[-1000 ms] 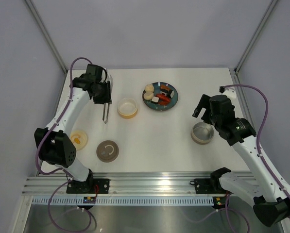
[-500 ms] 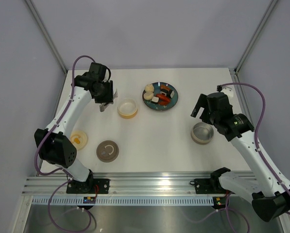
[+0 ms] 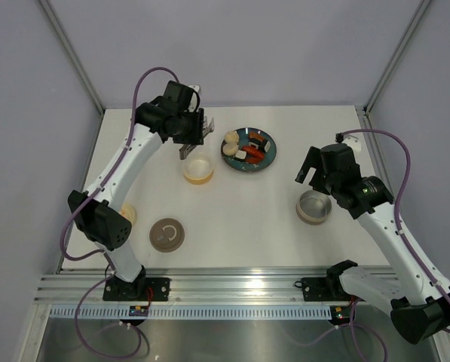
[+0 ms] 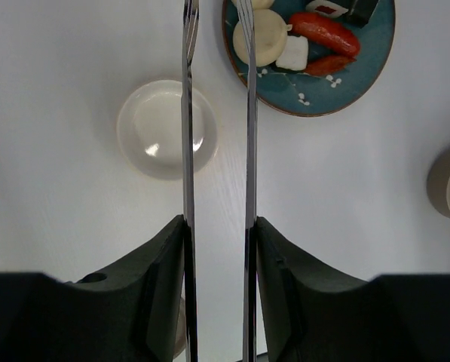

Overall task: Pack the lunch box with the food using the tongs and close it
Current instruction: Pick up the fake food from the plate.

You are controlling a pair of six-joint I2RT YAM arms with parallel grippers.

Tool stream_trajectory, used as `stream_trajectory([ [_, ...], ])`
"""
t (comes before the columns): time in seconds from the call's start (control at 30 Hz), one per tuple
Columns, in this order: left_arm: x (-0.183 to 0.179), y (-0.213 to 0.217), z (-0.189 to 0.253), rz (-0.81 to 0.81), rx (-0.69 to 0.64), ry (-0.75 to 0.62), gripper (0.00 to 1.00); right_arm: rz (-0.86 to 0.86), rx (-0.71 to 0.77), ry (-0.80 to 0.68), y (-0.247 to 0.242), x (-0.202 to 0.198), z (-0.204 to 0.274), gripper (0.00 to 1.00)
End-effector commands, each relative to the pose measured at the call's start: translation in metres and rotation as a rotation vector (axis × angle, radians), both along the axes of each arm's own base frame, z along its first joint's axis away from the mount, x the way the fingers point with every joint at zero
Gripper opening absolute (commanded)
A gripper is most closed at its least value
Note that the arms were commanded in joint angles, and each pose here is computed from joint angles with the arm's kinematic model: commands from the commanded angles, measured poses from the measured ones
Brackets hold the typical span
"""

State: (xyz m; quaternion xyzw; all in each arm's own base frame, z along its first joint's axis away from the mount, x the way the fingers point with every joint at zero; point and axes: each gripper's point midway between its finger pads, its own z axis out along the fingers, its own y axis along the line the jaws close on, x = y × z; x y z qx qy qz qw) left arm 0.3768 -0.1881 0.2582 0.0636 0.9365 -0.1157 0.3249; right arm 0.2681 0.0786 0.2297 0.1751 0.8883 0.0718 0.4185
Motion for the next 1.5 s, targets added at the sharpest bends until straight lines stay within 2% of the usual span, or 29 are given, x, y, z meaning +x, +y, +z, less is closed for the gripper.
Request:
stream_trajectory([
  [0.0,0.014,-0.028,0.002,-0.022,-0.035,-0.012,0.43,-0.019,0.021,-0.022,-0.001,0.000,0.015,0.99],
  [0.27,0.023,-0.068,-0.009,-0.082,-0.028,0.000,0.44,-0.028,0.032,-0.017,-0.002,-0.005,0.013,1.00],
  [0.57,0.007,-0.089,-0.028,-0.167,0.025,0.042,0.46,-0.030,0.039,-0.005,-0.001,-0.006,0.009,0.99],
  [0.87,0.005,-0.087,-0.041,-0.177,0.159,0.022,0.51,-0.023,0.043,0.002,0.001,-0.005,0.007,1.00],
  [1.17,0.004,-0.088,-0.064,-0.183,0.304,0.020,0.52,-0.019,0.053,0.006,0.004,-0.004,0.005,1.00],
  [1.47,0.012,-0.086,-0.082,-0.186,0.357,0.023,0.51,-0.018,0.056,0.013,0.005,-0.005,0.002,1.00],
])
